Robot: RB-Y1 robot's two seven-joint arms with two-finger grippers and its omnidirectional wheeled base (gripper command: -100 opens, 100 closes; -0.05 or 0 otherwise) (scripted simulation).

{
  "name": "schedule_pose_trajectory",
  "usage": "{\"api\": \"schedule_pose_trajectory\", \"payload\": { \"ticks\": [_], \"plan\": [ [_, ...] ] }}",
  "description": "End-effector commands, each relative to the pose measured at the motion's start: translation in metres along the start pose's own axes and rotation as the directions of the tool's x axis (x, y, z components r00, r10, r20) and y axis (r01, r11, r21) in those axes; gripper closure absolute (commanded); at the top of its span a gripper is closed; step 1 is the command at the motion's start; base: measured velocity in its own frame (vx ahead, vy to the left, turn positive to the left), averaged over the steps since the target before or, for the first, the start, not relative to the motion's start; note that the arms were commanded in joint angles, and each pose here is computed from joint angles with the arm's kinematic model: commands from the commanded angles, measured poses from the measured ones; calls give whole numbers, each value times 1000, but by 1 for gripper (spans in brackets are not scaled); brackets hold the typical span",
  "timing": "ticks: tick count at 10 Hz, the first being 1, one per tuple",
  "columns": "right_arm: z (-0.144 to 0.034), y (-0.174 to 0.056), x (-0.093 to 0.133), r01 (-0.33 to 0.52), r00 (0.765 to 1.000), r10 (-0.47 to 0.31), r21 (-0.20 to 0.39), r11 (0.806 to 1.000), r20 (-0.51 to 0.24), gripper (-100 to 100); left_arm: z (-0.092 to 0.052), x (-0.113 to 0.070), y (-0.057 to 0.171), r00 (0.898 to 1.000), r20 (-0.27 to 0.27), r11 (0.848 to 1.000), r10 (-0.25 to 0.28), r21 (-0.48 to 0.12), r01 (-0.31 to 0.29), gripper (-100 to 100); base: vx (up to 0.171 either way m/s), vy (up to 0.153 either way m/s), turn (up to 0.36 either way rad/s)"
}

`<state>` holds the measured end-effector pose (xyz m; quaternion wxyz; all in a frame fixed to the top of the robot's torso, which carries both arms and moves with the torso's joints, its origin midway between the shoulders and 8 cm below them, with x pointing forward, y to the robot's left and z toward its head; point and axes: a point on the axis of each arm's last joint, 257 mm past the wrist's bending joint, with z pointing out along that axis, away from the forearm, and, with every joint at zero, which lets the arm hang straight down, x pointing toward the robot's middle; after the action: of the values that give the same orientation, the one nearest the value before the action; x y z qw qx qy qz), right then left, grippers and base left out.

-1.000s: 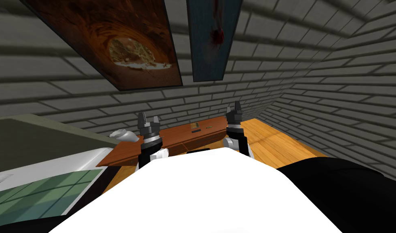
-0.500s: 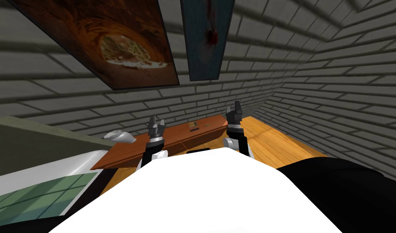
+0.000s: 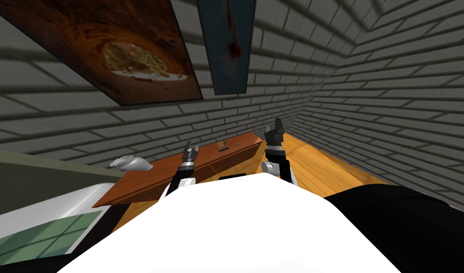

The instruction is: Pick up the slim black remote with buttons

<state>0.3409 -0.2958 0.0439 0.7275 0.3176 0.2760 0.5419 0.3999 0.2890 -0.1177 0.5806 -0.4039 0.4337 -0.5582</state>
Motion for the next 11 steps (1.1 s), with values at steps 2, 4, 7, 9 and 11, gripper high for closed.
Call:
{"api": "schedule_pose_trajectory", "payload": {
  "ticks": [2, 4, 7, 9, 11],
  "plan": [
    [0, 0, 0, 0, 1000, 0, 0, 1000, 0, 0, -7, -4, 39, 1000, -6, 995, -24, -94, 23, -100, -59, -39, -107],
    [0, 0, 0, 0, 1000, 0, 0, 1000, 0, 0, -13, -11, 69, 999, -6, 984, -45, -170, 43, -100, -67, -40, -122],
    [0, 0, 0, 0, 1000, 0, 0, 1000, 0, 0, -21, -19, 98, 998, 1, 967, -64, -248, 62, -100, -53, -23, -81],
    [0, 0, 0, 0, 1000, 0, 0, 1000, 0, 0, -31, -29, 128, 997, 14, 942, -82, -325, 82, -100, -49, -32, -129],
    [0, 0, 0, 0, 1000, 0, 0, 1000, 0, 0, -42, -40, 157, 995, 34, 910, -96, -401, 101, -100, -54, -45, -142]
  ]
}}
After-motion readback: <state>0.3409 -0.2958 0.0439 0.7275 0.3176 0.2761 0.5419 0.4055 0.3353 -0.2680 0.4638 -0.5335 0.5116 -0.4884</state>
